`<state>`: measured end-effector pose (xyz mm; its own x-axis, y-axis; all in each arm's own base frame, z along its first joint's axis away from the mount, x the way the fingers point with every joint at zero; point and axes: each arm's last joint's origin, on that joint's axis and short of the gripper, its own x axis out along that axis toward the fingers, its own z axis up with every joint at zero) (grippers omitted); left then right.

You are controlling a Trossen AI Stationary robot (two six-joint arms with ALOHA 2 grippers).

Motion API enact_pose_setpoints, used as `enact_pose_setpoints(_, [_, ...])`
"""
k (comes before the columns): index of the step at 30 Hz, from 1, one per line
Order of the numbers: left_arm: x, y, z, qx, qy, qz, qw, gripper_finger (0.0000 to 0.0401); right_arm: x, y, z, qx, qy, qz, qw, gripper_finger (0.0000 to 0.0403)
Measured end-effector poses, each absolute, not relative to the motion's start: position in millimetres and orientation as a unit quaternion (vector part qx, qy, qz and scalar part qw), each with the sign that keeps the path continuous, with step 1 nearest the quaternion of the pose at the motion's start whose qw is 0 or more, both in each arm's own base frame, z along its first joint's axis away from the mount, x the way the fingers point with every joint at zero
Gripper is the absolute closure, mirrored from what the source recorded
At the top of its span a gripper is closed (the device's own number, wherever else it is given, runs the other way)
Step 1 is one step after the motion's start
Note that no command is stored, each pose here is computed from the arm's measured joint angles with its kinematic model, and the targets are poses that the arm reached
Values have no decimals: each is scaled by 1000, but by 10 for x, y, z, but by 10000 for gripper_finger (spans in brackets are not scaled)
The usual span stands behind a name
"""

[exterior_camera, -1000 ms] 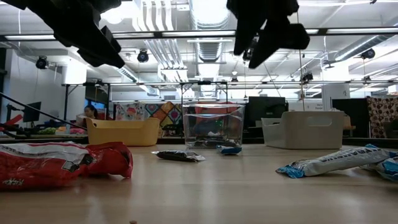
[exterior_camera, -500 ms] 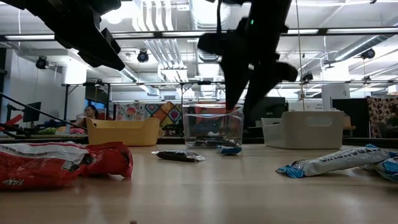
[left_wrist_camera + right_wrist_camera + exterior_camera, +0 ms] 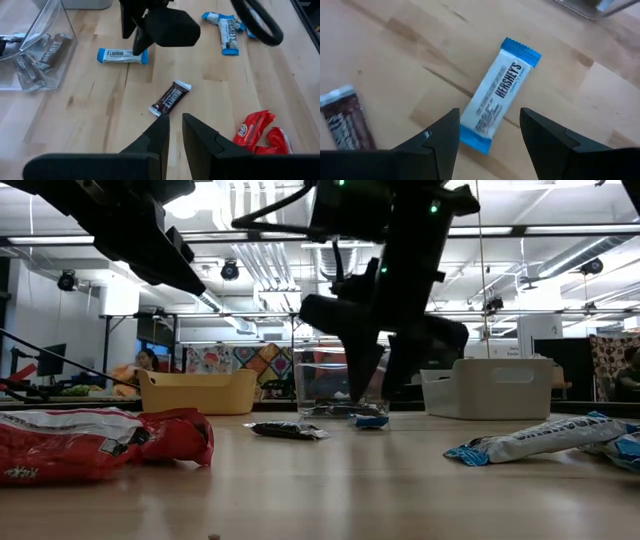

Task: Sort candy
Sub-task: Put the white chocolate into the yellow bin

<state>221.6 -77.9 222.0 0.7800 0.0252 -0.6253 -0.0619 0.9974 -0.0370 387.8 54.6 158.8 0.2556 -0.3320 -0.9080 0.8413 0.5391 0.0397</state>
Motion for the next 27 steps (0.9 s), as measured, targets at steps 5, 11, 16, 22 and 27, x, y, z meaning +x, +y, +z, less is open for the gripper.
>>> enact_pose_setpoints(5, [2216,-779,2220,-22,331,21,943,365,3916,522,1508,272,446,-413,745,194])
enact_pose_setpoints(11, [2216,-774,2221,-18,329,28,944,365,3923,515,1514,278,427,-427,747,191])
enact_pose_setpoints(16, [2216,-774,2220,-18,329,28,944,365,3937,514,1459,273,422,-434,747,193])
enact_pose_setpoints(22, [2214,-773,2216,-17,330,29,943,365,3957,515,1339,277,416,-440,746,193])
enact_pose_setpoints(27, [2209,-771,2210,-16,333,29,942,365,3949,509,1263,277,411,-454,740,195])
